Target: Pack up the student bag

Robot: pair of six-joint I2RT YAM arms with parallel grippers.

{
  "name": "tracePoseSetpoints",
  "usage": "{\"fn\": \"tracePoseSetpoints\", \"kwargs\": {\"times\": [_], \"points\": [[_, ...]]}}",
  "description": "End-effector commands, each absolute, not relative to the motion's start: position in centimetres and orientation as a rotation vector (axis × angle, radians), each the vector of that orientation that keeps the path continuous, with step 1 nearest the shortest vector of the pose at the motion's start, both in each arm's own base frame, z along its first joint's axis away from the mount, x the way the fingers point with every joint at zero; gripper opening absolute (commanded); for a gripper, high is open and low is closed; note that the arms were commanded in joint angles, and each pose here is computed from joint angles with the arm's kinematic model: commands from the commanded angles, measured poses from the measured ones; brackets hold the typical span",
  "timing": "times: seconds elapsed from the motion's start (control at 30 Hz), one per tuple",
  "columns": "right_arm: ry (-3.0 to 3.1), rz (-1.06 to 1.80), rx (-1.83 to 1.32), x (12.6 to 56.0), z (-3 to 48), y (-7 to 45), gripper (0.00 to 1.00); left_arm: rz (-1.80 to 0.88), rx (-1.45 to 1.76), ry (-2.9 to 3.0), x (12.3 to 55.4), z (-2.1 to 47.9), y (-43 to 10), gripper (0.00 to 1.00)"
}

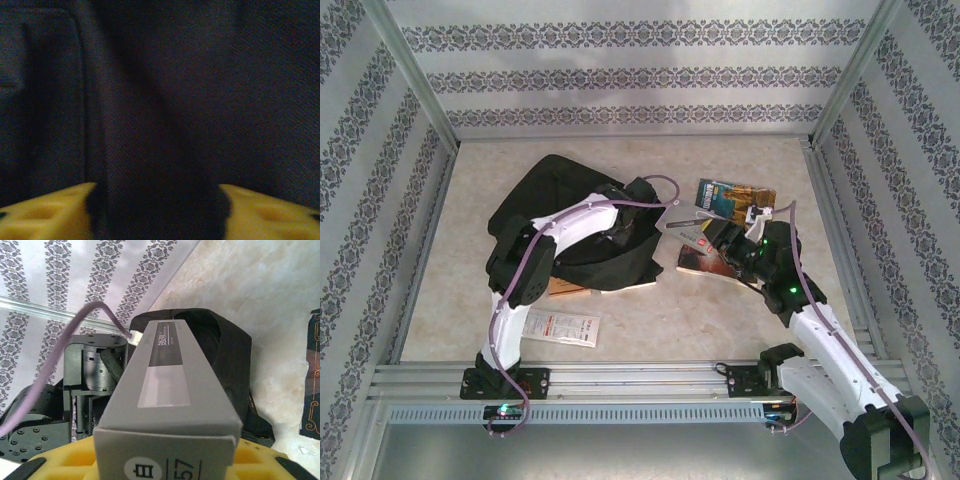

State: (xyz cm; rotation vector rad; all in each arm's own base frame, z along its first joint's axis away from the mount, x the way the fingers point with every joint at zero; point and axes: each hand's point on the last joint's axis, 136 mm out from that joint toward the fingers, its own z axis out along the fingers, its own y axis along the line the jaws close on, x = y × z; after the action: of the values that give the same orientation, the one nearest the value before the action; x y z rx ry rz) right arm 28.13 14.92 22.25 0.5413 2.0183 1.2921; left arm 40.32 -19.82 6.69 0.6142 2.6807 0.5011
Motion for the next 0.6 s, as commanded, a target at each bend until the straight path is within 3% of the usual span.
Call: {"fn": "tracePoseSetpoints", "kwargs": {"times": [0.0, 0.17, 0.57], "points": [[1.964, 1.323, 0.468, 28.3, 23.8, 15.0, 0.38, 0.698, 0.641, 2.61, 41.3, 8.0, -17.5, 0.38], [1.948, 1.313, 0.452, 28.5, 24.8, 14.7, 0.38, 0.616, 0.602, 2.594, 41.8, 10.2, -18.1, 0.01], [2.009, 1.345, 0.401, 30.3, 24.6, 16.4, 0.38, 0.3, 0.417, 2.465, 42.0, 23.2, -17.9, 0.0]]}}
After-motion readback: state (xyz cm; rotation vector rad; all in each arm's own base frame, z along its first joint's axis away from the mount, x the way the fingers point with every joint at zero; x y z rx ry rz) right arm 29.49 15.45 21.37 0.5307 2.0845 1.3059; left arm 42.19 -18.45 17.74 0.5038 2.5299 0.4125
